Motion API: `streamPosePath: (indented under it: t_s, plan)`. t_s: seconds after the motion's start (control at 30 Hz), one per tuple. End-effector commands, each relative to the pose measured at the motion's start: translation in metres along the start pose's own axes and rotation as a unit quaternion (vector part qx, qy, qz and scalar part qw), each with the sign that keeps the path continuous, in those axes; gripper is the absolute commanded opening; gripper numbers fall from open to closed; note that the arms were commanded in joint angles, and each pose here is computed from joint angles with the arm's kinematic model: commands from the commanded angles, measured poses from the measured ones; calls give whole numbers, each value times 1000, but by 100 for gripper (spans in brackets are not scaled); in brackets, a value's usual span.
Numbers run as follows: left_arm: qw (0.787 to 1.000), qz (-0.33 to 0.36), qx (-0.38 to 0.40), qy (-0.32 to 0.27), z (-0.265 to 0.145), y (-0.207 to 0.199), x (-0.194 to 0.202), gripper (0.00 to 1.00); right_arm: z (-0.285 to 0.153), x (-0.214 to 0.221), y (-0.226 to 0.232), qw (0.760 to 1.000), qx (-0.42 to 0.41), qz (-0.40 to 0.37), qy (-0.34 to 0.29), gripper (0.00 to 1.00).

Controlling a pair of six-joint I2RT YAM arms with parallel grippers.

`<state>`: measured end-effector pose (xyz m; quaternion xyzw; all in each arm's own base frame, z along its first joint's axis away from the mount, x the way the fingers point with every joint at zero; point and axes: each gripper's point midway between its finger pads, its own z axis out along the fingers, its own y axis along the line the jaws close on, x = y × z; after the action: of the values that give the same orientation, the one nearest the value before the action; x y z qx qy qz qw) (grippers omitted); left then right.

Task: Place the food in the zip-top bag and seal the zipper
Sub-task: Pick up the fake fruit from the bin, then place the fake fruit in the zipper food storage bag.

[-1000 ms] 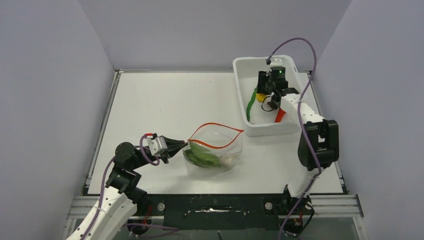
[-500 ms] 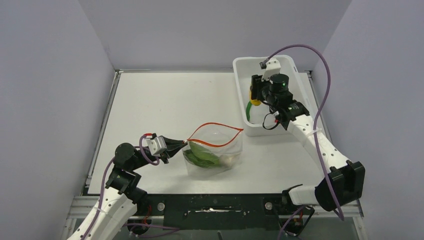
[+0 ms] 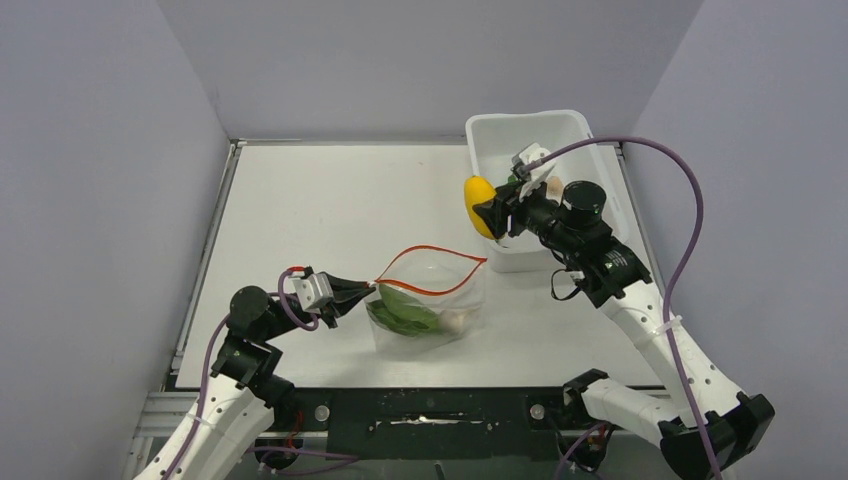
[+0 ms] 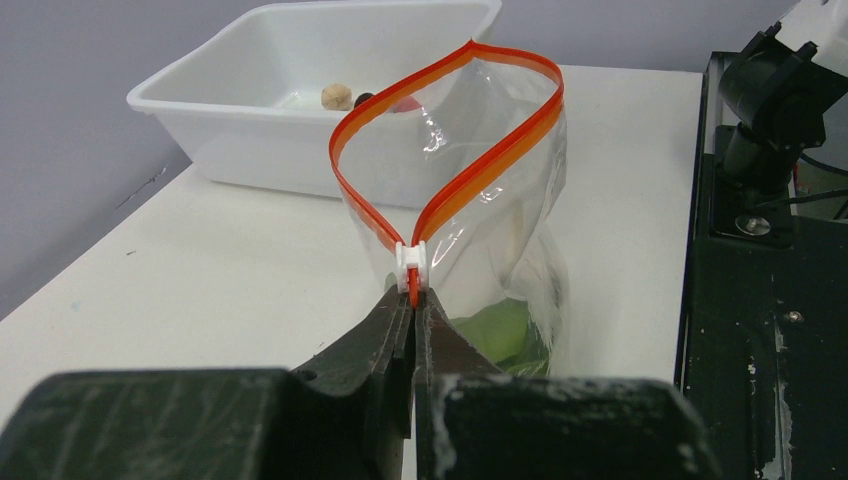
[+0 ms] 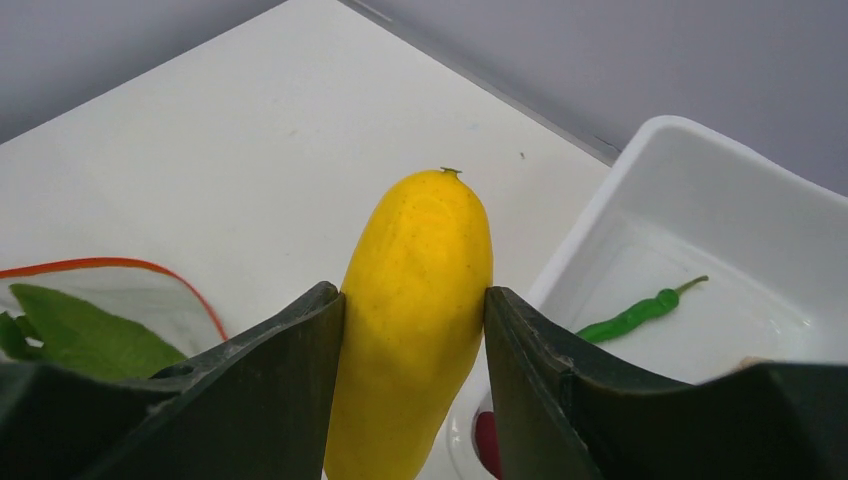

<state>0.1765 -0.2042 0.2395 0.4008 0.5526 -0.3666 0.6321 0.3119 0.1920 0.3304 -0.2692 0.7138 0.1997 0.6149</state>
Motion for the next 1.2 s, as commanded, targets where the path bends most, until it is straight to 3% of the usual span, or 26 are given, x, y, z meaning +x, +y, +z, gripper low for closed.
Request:
streamPosePath:
  t_s: [0.0, 0.5, 0.87, 1.17]
  plan:
    - [1000, 16, 14, -22, 1, -5, -14, 0, -11, -27, 42, 992, -108, -25, -61, 42]
    - [999, 17, 29, -28, 1, -11, -17, 0, -35, -48, 125, 944, -287, -99, -129, 39]
    - [999, 21, 37, -32, 0, -14, -19, 0, -20, -3, 146, 924, -349, -144, -64, 39]
    - [998, 19, 43, -35, 0, -17, -18, 0, -26, 33, 168, 895, -425, -137, 1, 41]
